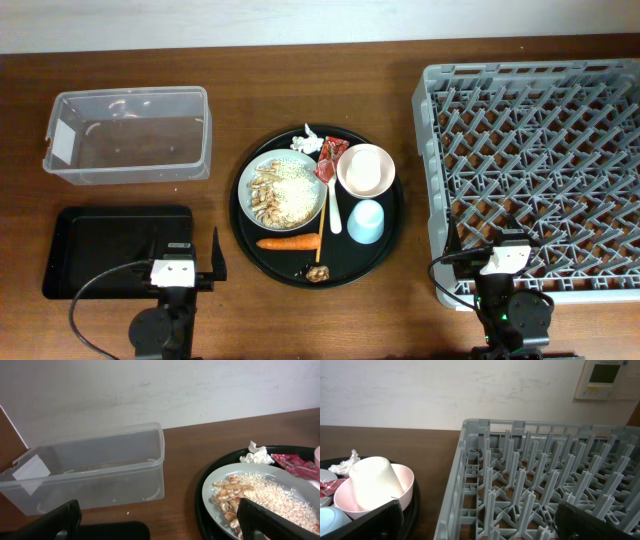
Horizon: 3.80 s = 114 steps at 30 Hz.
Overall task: Sort waste into correct bins and load items into the dishwasher rack
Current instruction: 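Raise the left gripper from rest toward the round black tray, then grasp the brown mushroom piece beside the carrot with the left gripper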
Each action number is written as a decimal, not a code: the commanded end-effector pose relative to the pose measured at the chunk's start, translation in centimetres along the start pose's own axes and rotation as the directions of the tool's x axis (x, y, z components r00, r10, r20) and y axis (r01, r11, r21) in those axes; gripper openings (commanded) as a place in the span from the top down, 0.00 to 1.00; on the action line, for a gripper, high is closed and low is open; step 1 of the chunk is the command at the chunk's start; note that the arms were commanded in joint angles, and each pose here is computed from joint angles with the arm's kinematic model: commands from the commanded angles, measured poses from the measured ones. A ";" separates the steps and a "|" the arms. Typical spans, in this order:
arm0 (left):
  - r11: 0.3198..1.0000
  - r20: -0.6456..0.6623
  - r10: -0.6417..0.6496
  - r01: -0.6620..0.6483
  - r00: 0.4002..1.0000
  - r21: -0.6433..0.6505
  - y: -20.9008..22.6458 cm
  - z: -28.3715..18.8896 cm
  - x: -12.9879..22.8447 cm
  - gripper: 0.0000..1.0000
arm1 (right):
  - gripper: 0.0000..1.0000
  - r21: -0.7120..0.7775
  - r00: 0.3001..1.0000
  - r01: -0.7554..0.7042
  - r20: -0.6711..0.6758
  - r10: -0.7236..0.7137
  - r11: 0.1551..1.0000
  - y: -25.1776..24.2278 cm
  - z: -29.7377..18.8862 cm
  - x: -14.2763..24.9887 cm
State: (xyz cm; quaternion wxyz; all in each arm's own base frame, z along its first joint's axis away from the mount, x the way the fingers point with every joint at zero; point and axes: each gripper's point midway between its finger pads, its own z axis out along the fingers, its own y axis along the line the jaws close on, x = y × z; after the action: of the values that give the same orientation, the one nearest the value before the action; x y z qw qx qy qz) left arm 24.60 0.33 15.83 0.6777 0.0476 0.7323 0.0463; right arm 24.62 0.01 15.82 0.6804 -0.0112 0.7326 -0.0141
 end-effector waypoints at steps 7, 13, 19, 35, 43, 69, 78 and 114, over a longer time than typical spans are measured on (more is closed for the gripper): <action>1.000 -0.002 0.016 -0.016 1.000 -0.010 0.1 0.0 0.2 0.01 | 0.01 0.019 1.000 0.003 -0.005 -0.003 1.000 -0.4 0.0 0.3; 1.000 -0.002 0.016 -0.016 1.000 -0.010 0.1 0.0 0.2 0.01 | 0.01 0.019 1.000 0.003 -0.005 -0.003 1.000 -0.4 0.0 0.3; 1.000 -0.002 0.016 -0.016 1.000 -0.010 0.1 0.0 0.2 0.01 | 0.01 0.019 1.000 0.003 -0.005 -0.003 1.000 -0.4 0.0 0.3; 0.795 0.076 -0.095 0.029 0.993 0.606 -10.3 -3.6 -2.3 0.01 | 0.01 0.019 1.000 0.003 -0.005 -0.003 1.000 -0.4 0.0 0.3; 0.767 -0.139 -0.215 0.255 0.967 0.588 -9.3 -5.0 -8.6 0.01 | 0.01 0.019 1.000 0.003 -0.005 -0.003 1.000 -0.4 0.0 0.3; 0.963 -0.987 -0.032 0.269 0.160 0.012 -21.5 -3.7 4.4 0.01 | 0.01 0.019 1.000 0.003 -0.005 -0.003 1.000 -0.4 0.0 0.3; 0.991 -0.987 -0.030 0.131 0.159 -0.009 -22.8 -2.4 9.0 0.01 | 0.01 0.019 1.000 0.003 -0.005 -0.003 1.000 -0.4 0.0 0.3; 0.993 -0.998 -0.024 0.116 0.052 -0.018 -24.2 -2.8 11.6 0.61 | 0.01 0.019 1.000 0.003 -0.005 -0.003 1.000 -0.4 0.0 0.3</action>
State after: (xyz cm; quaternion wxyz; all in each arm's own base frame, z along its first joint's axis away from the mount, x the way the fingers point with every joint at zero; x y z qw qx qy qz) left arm 20.73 -21.77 0.60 -0.0098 -0.0112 0.9998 0.0135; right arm 24.62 0.01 15.82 0.6804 -0.0110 0.7326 -0.0139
